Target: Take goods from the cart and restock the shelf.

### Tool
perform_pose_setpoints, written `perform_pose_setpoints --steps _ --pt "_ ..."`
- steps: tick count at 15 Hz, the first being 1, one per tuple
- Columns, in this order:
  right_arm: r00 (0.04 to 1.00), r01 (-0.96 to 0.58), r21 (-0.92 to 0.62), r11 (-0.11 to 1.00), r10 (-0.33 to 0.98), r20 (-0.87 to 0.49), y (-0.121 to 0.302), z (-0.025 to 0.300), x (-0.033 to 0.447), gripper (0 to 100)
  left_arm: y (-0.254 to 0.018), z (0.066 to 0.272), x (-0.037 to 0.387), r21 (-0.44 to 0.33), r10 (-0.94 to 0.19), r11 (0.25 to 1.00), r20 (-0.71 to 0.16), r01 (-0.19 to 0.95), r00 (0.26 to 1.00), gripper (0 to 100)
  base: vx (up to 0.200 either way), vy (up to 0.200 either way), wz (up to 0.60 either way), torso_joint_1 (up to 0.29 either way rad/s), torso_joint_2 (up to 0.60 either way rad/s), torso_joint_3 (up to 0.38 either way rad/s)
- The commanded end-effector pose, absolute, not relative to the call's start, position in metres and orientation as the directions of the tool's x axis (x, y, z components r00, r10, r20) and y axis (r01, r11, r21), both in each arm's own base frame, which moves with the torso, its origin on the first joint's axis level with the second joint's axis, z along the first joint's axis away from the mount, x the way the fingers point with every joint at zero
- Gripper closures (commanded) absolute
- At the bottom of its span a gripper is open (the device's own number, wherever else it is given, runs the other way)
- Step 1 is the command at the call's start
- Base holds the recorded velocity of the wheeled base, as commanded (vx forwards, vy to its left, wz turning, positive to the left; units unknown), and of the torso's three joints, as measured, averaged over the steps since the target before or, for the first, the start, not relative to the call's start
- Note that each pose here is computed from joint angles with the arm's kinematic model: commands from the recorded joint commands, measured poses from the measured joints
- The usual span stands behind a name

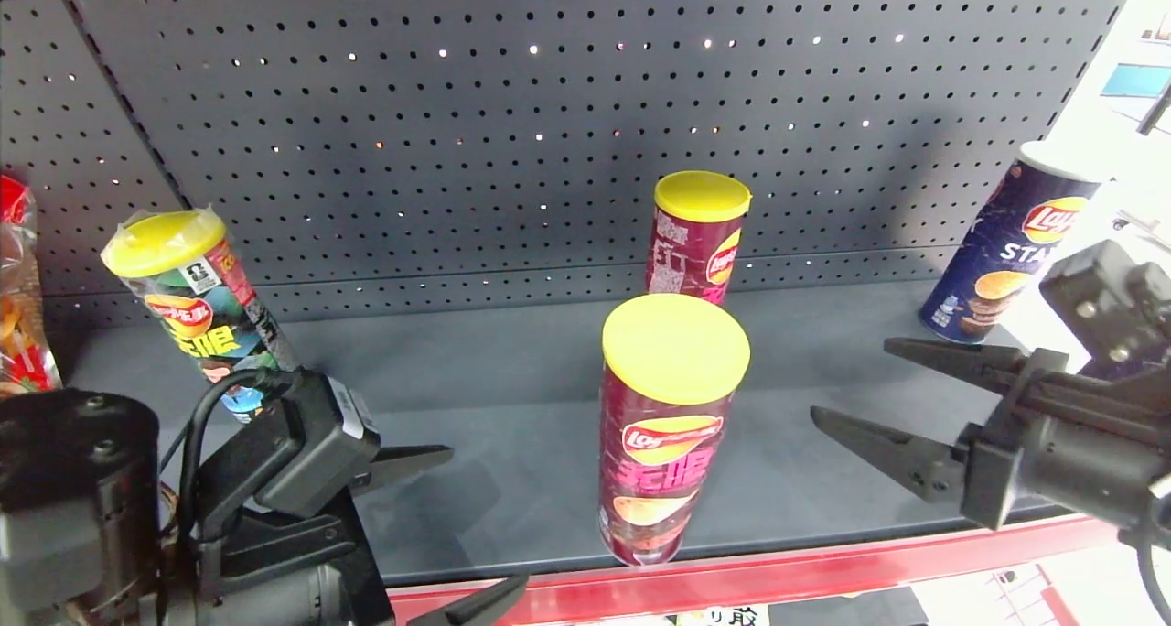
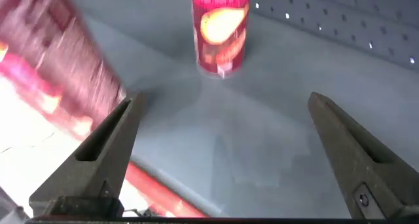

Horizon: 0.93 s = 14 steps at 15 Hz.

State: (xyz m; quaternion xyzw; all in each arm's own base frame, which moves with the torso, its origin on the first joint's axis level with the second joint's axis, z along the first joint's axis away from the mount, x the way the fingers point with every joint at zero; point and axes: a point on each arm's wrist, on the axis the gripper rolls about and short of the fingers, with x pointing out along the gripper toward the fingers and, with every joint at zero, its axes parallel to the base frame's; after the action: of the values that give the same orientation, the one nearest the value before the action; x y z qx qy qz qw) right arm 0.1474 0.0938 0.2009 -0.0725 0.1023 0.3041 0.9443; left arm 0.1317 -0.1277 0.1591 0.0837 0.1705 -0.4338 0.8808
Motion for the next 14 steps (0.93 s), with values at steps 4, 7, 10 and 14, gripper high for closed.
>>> perform_pose_setpoints --steps 4,7,10,14 --pt "0.809 -0.584 -0.085 0.807 0.570 -0.142 0.064 0.196 0.100 0 -0.134 0.146 0.138 -0.010 -0.717 0.609 -0.435 0.793 0.545 0 0.000 0.000 0.00 0.000 0.00 0.000" --pt "0.818 -0.573 -0.094 0.814 0.564 -0.112 0.057 0.199 0.090 0 -0.139 0.140 0.145 0.008 -0.690 0.623 -0.465 0.782 0.555 0 0.000 0.000 0.00 0.000 0.00 0.000" --pt "0.829 -0.558 -0.095 0.824 0.548 -0.113 0.042 0.202 0.066 0 -0.150 0.139 0.157 0.021 -0.674 0.634 -0.475 0.773 0.566 0 0.000 0.000 0.00 0.000 0.00 0.000" --pt "0.864 -0.502 -0.096 0.859 0.495 -0.092 0.027 0.203 0.049 0 -0.157 0.139 0.165 0.026 -0.666 0.640 -0.480 0.768 0.571 0 0.000 0.000 0.00 0.000 0.00 0.000"
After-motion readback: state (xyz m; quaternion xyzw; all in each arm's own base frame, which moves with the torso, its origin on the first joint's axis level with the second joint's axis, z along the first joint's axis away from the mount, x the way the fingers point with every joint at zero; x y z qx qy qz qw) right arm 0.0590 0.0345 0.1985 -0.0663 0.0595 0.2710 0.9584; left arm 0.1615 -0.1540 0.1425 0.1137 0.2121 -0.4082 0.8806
